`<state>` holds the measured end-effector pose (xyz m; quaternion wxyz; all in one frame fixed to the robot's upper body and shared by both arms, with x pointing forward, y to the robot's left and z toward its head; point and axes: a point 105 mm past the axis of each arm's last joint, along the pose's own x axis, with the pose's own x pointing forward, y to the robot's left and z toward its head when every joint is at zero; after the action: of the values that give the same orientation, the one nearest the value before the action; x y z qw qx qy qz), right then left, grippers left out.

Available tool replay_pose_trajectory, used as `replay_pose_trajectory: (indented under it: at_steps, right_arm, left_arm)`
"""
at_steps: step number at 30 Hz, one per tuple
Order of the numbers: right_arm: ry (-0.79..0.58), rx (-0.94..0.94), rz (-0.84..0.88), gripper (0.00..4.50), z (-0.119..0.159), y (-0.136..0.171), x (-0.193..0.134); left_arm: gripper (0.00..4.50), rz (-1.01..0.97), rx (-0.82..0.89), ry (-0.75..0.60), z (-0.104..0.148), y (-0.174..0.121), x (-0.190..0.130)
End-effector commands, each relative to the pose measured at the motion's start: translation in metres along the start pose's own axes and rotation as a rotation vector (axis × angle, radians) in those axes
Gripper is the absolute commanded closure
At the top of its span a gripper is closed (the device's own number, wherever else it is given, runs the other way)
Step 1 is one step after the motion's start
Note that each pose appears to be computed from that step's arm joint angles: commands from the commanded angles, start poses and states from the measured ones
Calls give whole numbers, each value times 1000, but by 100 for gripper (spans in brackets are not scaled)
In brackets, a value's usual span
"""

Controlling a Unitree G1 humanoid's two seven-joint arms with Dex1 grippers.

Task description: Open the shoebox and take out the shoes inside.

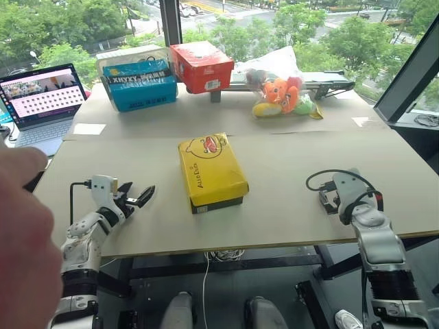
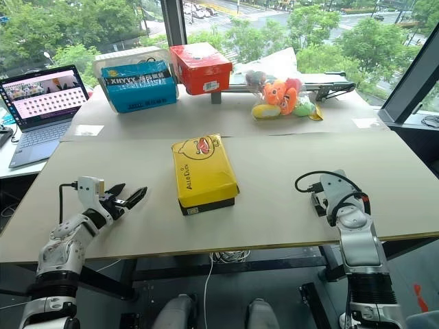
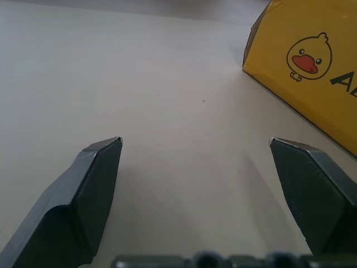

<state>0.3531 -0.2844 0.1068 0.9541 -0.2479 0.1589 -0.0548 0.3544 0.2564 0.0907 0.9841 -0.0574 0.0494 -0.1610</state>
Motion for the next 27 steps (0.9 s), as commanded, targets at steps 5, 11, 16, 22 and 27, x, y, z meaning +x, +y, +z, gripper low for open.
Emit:
replay_pose_trajectory:
  at_steps: [5,11,16,22,27]
  right_arm:
    - [-153,11,109,6,42,-2,-3]
    - [-337,13,595,6,93,34,-36]
    - [-411,-29,827,6,105,51,-64]
    - [-520,-116,886,6,144,65,-81]
    - [-459,-175,866,6,131,74,-61]
  left_arm:
    - [0,-419,188,63,15,-61,-20]
    - [0,-715,352,155,50,-76,-69]
    - [0,-722,376,195,59,-60,-76]
    - [0,-644,336,180,79,-23,-93]
    - [0,-619,302,209,69,-18,-98]
